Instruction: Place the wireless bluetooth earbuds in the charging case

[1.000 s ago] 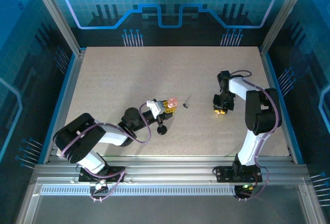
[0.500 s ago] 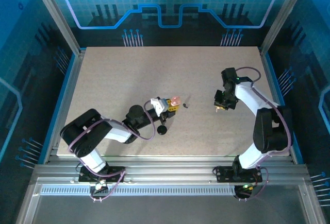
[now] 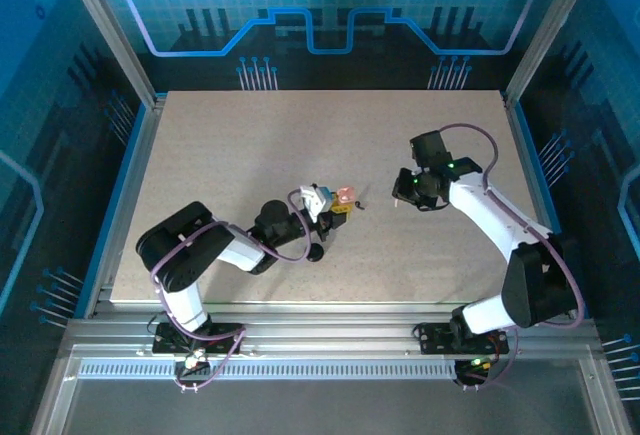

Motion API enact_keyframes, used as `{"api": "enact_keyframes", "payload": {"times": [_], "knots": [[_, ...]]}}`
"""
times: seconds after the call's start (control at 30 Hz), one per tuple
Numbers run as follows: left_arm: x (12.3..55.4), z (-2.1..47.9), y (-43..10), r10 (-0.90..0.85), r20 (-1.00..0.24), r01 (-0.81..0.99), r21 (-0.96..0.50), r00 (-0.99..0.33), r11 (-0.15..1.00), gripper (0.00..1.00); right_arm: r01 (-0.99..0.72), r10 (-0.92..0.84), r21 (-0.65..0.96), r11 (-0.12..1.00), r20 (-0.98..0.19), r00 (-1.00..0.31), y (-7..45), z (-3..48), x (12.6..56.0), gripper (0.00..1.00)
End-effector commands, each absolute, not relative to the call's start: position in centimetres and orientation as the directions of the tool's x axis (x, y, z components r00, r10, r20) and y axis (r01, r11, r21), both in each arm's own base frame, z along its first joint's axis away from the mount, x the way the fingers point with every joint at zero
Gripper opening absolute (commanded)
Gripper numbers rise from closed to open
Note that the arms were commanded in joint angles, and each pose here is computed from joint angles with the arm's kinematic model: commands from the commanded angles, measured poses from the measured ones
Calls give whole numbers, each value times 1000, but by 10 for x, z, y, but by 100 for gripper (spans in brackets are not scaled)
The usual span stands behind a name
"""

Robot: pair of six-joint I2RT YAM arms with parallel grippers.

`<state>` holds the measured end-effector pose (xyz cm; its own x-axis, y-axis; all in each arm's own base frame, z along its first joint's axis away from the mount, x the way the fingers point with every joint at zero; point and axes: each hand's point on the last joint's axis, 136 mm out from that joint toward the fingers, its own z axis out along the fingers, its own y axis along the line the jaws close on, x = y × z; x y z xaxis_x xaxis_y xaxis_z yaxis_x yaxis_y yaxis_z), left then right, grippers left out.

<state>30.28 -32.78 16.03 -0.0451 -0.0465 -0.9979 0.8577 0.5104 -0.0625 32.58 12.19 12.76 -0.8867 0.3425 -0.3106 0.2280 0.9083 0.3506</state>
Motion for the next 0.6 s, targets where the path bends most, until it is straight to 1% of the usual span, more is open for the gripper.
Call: {"api": "enact_keyframes", "payload": {"times": [0.0, 0.33, 0.57], "knots": [[303, 172, -339, -95, -995, 875, -83, -43, 477, 17, 196, 350, 408, 892, -346, -870, 137, 146, 327, 19], [305, 173, -344, -119, -990, 875, -125, -78, 467, 17, 92, 347, 504, 859, -439, -829, 167, 186, 320, 20], [305, 177, -344, -130, -988, 877, -135, -84, 462, 17, 22, 345, 551, 834, -490, -800, 185, 211, 323, 20]]}}
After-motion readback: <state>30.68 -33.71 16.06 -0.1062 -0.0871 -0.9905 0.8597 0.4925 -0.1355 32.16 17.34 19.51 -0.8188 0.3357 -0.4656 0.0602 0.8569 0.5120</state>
